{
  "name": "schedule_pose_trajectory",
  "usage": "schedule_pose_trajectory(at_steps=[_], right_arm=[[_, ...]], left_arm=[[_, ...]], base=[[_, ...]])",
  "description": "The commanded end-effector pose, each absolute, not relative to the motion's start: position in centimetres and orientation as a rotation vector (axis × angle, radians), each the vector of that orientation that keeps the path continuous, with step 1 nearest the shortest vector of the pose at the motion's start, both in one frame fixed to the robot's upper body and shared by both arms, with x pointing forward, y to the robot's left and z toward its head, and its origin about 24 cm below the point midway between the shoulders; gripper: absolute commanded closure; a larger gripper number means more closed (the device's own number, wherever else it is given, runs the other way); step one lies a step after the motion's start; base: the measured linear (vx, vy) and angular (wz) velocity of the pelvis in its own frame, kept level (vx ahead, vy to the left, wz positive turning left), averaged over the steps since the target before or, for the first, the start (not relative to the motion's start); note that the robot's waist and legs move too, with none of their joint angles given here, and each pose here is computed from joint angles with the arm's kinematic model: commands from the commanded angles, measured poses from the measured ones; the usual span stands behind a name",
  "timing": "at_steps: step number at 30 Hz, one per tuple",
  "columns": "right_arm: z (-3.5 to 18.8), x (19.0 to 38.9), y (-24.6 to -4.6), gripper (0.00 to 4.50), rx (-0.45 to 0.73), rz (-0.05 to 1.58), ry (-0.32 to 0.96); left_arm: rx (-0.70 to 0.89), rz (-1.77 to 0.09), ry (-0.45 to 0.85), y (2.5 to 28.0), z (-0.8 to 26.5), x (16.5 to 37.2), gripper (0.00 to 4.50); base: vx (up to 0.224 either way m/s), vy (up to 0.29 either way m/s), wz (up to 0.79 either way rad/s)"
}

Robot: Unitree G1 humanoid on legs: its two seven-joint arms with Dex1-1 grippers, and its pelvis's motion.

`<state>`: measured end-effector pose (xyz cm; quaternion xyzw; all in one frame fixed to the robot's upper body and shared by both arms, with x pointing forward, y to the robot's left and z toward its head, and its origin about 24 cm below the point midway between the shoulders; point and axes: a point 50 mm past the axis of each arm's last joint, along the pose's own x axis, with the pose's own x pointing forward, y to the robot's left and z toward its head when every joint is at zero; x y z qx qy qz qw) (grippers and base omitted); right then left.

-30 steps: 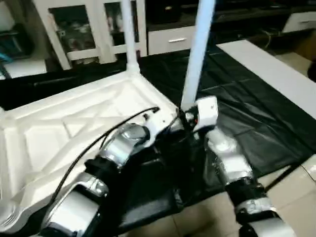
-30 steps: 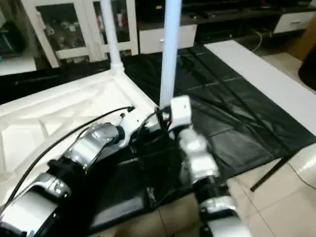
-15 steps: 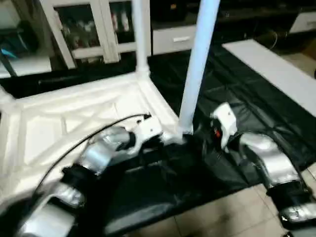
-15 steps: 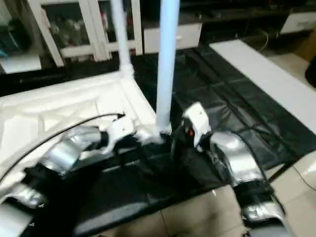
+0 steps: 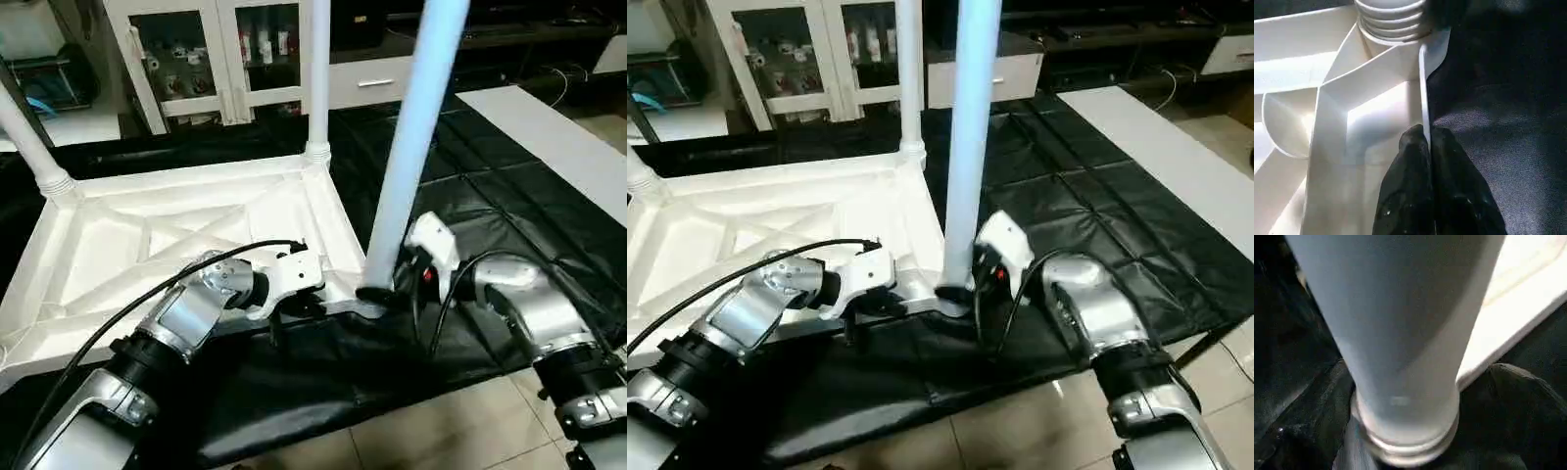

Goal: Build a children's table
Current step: Rotate leg to tighten

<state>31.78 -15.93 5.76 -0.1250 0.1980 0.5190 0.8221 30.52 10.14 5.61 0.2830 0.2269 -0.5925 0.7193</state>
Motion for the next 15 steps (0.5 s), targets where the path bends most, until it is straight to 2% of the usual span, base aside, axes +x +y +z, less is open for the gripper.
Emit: schedule_pose_trajectory(at_steps=[1, 4, 6, 9, 15], right_arm=[[6.36, 32.15, -15.91, 0.06, -0.312, 1.13, 0.417], [6.32, 32.3, -16.04, 0.06, -0.315, 1.133, 0.424], [6.46, 32.5, -16.0, 0.39, -0.306, 1.123, 0.412], [6.62, 32.75, -15.83, 0.5, -0.291, 1.125, 0.396], [6.68, 32.7, -15.65, 1.17, -0.277, 1.148, 0.378]], left_arm=[[0.655, -1.358, 0.623, 10.41, 3.43, 29.26, 4.5], [0.657, -1.349, 0.622, 10.45, 3.44, 29.28, 4.5], [0.656, -1.348, 0.622, 10.45, 3.45, 29.26, 4.5], [0.654, -1.348, 0.623, 10.39, 3.43, 29.21, 4.5], [0.655, -1.35, 0.627, 10.37, 3.34, 29.14, 4.5]], base=[[0.0, 0.0, 0.0], [0.0, 0.0, 0.0], [0.0, 0.0, 0.0], [0.0, 0.0, 0.0], [0.0, 0.0, 0.0]])
